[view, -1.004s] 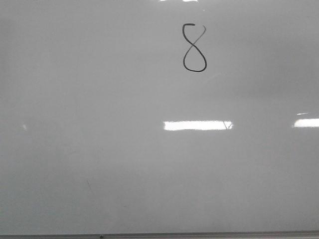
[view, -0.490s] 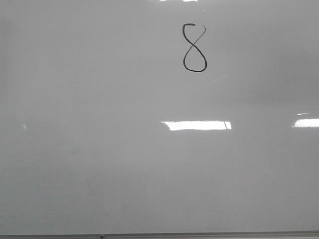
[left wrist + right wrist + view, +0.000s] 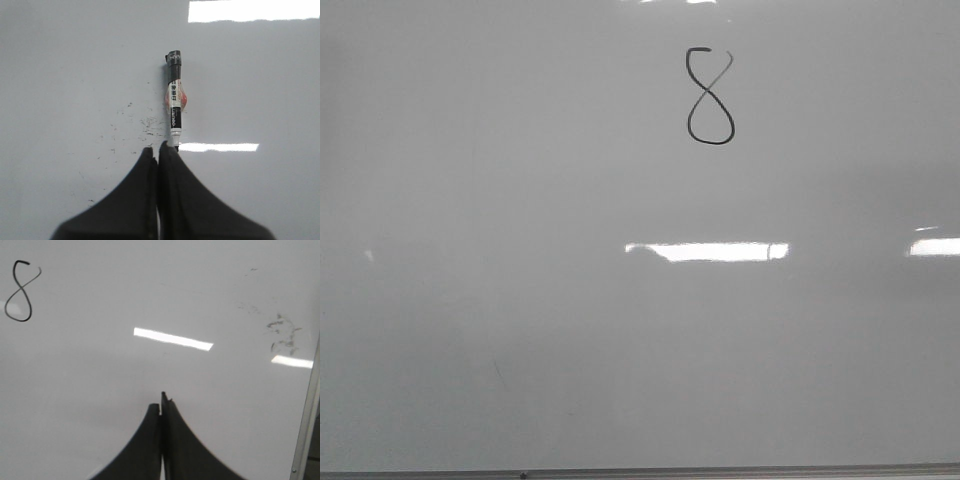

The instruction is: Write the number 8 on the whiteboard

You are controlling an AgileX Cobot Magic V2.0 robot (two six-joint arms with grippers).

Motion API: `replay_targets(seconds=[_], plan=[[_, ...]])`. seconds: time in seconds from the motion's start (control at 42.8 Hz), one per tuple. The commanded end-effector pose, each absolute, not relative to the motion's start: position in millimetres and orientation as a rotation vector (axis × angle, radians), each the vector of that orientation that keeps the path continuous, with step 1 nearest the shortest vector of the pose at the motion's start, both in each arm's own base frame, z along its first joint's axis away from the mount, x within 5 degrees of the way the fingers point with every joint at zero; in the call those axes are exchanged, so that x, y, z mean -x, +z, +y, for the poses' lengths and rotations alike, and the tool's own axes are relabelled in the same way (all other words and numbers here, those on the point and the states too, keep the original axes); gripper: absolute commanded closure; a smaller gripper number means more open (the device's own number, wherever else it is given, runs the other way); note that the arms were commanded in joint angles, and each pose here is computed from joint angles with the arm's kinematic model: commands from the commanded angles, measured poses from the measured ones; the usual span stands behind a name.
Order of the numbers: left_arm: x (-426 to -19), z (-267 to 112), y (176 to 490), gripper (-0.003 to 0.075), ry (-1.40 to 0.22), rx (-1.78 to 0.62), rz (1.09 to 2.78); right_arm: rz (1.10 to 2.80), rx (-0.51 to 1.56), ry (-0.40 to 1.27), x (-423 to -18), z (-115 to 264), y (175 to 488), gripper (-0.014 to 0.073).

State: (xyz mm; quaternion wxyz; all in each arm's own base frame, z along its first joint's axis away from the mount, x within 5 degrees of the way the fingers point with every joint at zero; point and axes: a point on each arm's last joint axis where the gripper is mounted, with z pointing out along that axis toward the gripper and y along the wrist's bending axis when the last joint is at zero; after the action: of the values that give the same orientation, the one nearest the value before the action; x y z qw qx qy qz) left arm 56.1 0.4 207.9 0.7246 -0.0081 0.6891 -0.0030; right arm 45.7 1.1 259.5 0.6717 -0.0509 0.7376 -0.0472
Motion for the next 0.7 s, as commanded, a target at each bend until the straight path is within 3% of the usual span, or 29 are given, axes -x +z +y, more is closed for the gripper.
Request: replay_targets(seconds=[0.0, 0.233, 0.677], plan=[[-55, 1, 213, 0.0741, -0.011, 0.021, 1.430, 1.470, 0.081, -0.148, -46, -1, 259, 0.0664], [-55, 1, 213, 0.0741, -0.011, 0.021, 1.430, 1.421, 0.042, -0.185, -54, -5, 213, 0.0664], [-55, 1, 213, 0.0741, -0.011, 0.021, 1.430, 1.428, 0.040, -0.182, -54, -5, 212, 0.0664]])
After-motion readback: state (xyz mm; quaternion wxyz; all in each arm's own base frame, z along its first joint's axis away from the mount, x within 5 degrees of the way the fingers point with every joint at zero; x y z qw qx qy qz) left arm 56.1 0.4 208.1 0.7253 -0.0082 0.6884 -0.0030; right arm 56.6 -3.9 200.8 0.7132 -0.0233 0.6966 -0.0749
